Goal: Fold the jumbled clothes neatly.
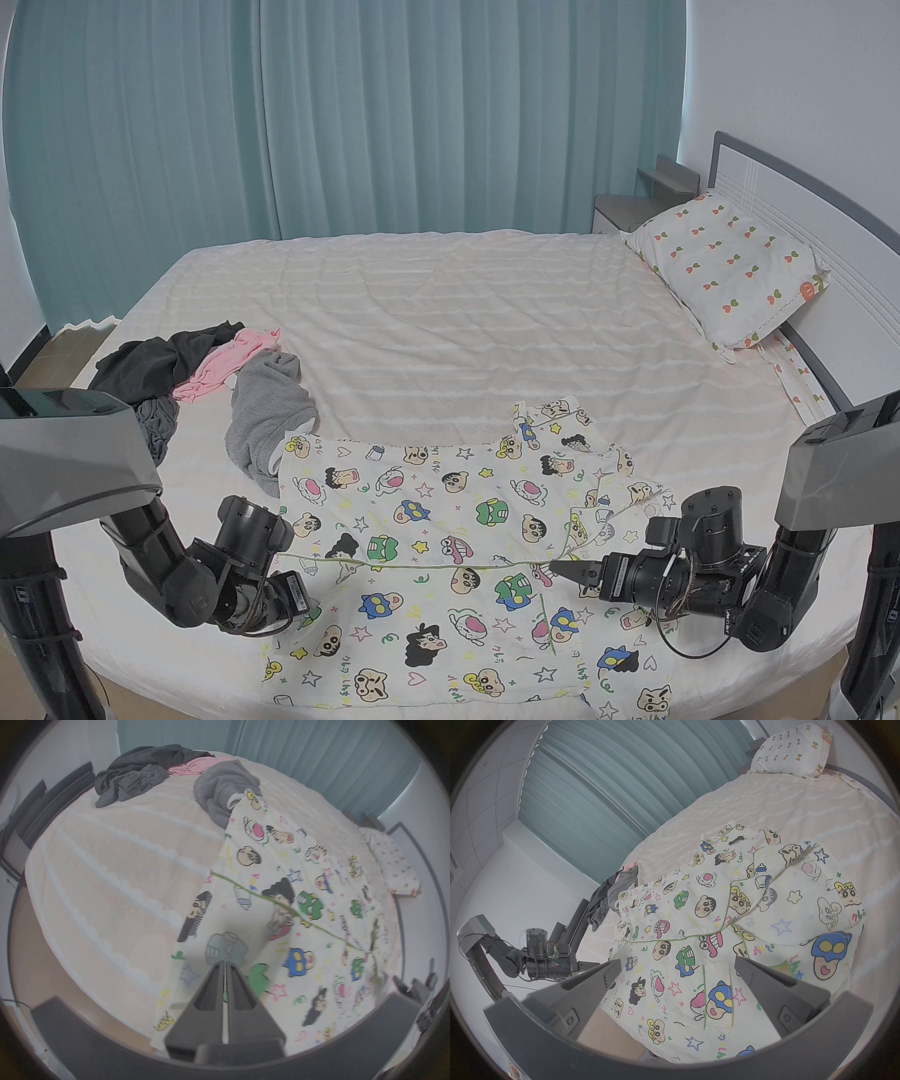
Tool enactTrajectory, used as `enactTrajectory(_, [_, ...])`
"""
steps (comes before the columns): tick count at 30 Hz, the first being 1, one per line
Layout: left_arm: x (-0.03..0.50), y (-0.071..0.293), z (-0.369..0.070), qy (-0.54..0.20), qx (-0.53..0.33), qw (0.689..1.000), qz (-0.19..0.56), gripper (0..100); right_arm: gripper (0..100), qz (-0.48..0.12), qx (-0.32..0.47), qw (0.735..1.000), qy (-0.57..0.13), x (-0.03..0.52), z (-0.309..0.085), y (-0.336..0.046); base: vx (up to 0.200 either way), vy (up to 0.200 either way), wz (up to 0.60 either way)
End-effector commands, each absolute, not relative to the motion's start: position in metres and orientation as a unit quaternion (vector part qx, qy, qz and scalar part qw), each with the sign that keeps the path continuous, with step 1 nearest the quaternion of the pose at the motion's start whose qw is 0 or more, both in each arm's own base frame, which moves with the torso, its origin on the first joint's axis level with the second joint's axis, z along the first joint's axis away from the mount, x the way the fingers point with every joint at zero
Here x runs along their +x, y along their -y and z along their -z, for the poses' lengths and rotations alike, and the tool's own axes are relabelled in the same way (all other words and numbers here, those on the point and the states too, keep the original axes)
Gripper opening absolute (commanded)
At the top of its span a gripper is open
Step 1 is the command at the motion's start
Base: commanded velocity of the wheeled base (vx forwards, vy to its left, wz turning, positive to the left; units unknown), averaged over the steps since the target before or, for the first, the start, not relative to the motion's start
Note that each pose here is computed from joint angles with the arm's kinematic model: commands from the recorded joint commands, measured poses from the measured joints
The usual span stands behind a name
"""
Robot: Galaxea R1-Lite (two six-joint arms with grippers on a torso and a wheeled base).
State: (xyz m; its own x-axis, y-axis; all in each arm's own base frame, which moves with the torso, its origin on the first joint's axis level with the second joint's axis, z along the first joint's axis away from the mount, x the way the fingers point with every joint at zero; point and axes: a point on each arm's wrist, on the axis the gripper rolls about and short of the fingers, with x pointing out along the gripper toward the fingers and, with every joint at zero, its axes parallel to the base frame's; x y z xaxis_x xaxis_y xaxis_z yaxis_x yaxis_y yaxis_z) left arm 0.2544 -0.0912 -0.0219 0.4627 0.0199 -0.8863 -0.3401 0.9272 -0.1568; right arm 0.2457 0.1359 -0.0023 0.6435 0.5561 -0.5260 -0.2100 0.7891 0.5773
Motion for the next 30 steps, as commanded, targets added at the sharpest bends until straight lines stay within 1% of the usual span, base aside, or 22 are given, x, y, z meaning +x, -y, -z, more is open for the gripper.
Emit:
enactTrajectory(1, [0.255, 0.101, 0.051, -0.53, -0.088, 0.836, -0.116, 0, 100, -0.22, 0.24, 0.875, -0.358, 0.245, 0.003, -0.135, 0.0, 0.0, 0.0])
enactTrajectory(2, [0.254, 0.102, 0.051, -0.529, -0.086, 0.836, -0.115, 0, 100, -0.22, 0.239, 0.875, -0.359, 0.245, 0.003, -0.135, 0.0, 0.0, 0.0])
enactTrajectory(4, [0.25, 0.114, 0.05, -0.527, -0.061, 0.842, -0.093, 0, 100, -0.219, 0.24, 0.875, -0.358, 0.245, 0.003, -0.135, 0.0, 0.0, 0.0])
enactTrajectory(9, [0.248, 0.134, 0.045, -0.518, -0.057, 0.851, -0.06, 0, 100, -0.219, 0.24, 0.875, -0.358, 0.246, 0.003, -0.135, 0.0, 0.0, 0.0])
enactTrajectory(19, [0.236, 0.161, 0.043, -0.517, -0.041, 0.855, -0.016, 0, 100, -0.218, 0.24, 0.876, -0.358, 0.246, 0.003, -0.134, 0.0, 0.0, 0.0])
enactTrajectory(30, [0.226, 0.175, 0.042, -0.52, -0.04, 0.853, 0.007, 0, 100, -0.217, 0.24, 0.875, -0.359, 0.246, 0.004, -0.134, 0.0, 0.0, 0.0])
